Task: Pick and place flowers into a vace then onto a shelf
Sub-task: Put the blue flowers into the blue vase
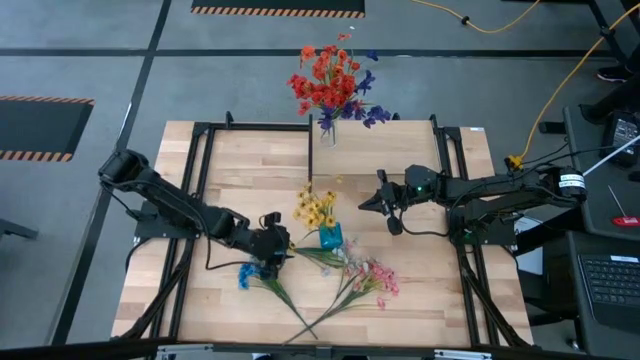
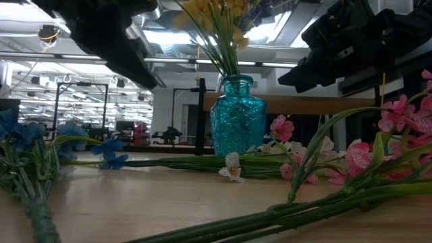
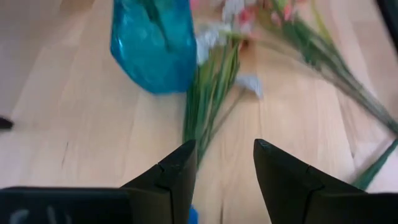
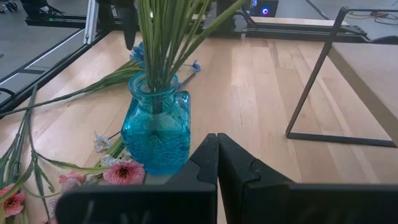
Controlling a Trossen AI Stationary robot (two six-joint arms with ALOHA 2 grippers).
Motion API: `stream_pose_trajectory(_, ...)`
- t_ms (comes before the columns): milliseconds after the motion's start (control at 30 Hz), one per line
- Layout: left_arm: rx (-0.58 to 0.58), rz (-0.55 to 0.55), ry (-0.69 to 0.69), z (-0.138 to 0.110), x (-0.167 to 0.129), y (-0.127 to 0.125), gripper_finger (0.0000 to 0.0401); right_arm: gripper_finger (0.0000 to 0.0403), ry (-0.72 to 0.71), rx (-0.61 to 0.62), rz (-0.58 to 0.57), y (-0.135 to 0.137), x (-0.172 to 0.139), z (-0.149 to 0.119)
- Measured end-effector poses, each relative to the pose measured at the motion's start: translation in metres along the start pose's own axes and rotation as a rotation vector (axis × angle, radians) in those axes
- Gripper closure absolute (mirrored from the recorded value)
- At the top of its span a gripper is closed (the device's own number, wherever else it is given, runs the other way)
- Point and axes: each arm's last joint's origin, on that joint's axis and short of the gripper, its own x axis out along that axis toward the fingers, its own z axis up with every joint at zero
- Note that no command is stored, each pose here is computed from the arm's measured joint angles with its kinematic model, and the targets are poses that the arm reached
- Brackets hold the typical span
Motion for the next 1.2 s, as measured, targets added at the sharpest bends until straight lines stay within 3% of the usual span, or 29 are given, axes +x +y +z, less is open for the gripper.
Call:
stream_pose_trajectory(333,-0.001,0.063,0.242,0.004,0.007,-0.036,0.0249,0.0399,0.0,0.03,0.0,0.0,0.0,0.0)
stream_pose_trajectory(733,0.071,0.032,0.271,0.016,0.015,-0.081,0.0249,0.0399,0.004,0.054,0.0,0.0,0.0,0.0)
stream_pose_trajectory(1033,0.059,-0.024,0.363,0.025,0.016,-0.095,0.0249,0.0399,0.009,0.058,0.001,0.0,0.0,-0.001)
stream_pose_trajectory(1200,0.235,-0.032,0.419,0.021,0.024,-0.098,0.0248,0.0399,0.011,0.058,0.001,0.0,0.0,-0.001)
